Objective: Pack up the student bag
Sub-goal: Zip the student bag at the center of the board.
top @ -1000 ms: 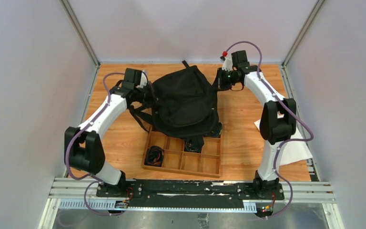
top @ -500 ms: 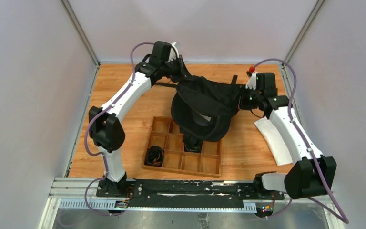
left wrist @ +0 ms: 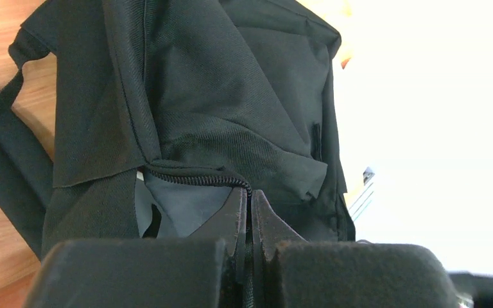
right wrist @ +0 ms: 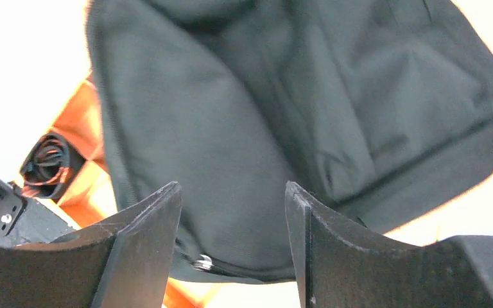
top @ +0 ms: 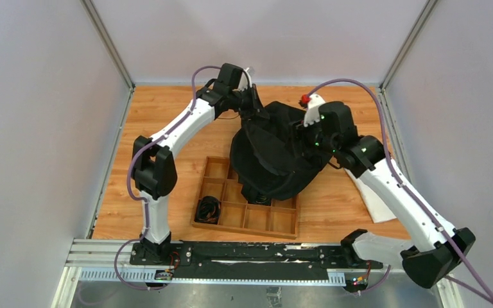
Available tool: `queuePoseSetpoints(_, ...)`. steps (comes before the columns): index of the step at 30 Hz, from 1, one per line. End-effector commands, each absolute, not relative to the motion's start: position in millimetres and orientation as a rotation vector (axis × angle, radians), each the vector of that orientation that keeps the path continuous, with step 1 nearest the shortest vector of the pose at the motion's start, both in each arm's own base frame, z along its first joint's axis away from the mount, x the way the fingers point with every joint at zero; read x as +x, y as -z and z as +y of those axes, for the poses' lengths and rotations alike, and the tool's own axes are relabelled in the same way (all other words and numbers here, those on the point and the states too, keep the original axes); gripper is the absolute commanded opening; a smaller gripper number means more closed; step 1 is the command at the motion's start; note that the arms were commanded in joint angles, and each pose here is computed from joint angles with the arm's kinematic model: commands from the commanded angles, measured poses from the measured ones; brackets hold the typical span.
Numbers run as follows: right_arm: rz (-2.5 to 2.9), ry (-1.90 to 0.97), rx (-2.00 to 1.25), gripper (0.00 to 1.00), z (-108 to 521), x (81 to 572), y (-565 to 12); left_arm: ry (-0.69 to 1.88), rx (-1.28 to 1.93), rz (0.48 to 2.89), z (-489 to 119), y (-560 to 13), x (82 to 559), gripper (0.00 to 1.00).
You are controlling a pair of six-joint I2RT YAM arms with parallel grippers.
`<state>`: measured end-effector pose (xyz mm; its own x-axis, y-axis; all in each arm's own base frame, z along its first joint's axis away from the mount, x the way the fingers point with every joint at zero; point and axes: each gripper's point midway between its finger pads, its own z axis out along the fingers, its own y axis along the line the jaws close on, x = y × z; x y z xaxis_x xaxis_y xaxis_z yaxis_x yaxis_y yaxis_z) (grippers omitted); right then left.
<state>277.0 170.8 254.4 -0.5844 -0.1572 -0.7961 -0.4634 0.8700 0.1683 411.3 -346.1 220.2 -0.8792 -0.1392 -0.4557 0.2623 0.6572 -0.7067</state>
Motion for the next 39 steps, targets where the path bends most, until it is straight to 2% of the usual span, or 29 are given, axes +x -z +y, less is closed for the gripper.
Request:
queuePoseSetpoints(1, 2.034, -0.416, -0.635, 0.64, 211, 266, -282, 1.108, 0.098, 2.356, -350, -237, 417, 0.0)
queuePoseSetpoints(4, 1.994, -0.564, -0.749, 0.63, 254, 249, -280, 1.025, 0.029, 2.395, -343, -217, 429, 0.0)
queuePoseSetpoints(7, 2.023, -0.535, -0.835, 0.62, 275, 243, -260, 1.012, -0.015, 2.432, -341, -203, 436, 0.0)
queuePoseSetpoints(14, 2.024, 0.009, -0.885, 0.68, 259, 267, -233, 1.041, -0.009, 2.4, -343, -215, 436, 0.0)
queuePoseSetpoints(18, 1.992, 0.255, -0.786, 0.64, 233, 286, -239, 1.039, 0.015, 2.4, -341, -218, 432, 0.0)
queuePoseSetpoints(22, 1.965, 0.367, -0.769, 0.5, 225, 298, -242, 1.032, 0.024, 2.408, -339, -217, 428, 0.0)
queuePoseSetpoints(23, 1.964, 0.387, -0.768, 0.41, 225, 301, -242, 1.032, 0.025, 2.406, -338, -218, 427, 0.0)
queuePoseSetpoints(24, 1.963, 0.397, -0.762, 0.27, 225, 304, -243, 1.032, 0.03, 2.406, -337, -218, 425, 0.0)
queuePoseSetpoints(25, 1.967, 0.397, -0.747, 0.05, 223, 306, -244, 1.03, 0.039, 2.405, -336, -219, 423, 0.0)
queuePoseSetpoints(26, 1.972, 0.382, -0.724, 0.0, 221, 308, -247, 1.026, 0.054, 2.404, -335, -221, 421, 0.08)
queuePoseSetpoints(29, 1.991, 0.221, -0.658, 0.0, 219, 312, -253, 0.998, 0.096, 2.392, -325, -228, 418, 0.59)
queuePoseSetpoints(31, 2.002, 0.078, -0.613, 0.0, 218, 316, -258, 0.962, 0.092, 2.38, -312, -234, 417, 0.69)
queuePoseSetpoints(34, 2.032, -0.044, -0.552, 0.0, 214, 319, -258, 0.912, 0.047, 2.329, -288, -255, 417, 0.7)
queuePoseSetpoints(39, 2.106, -0.196, -0.498, 0.0, 214, 321, -244, 0.775, -0.009, 2.246, -252, -286, 403, 0.64)
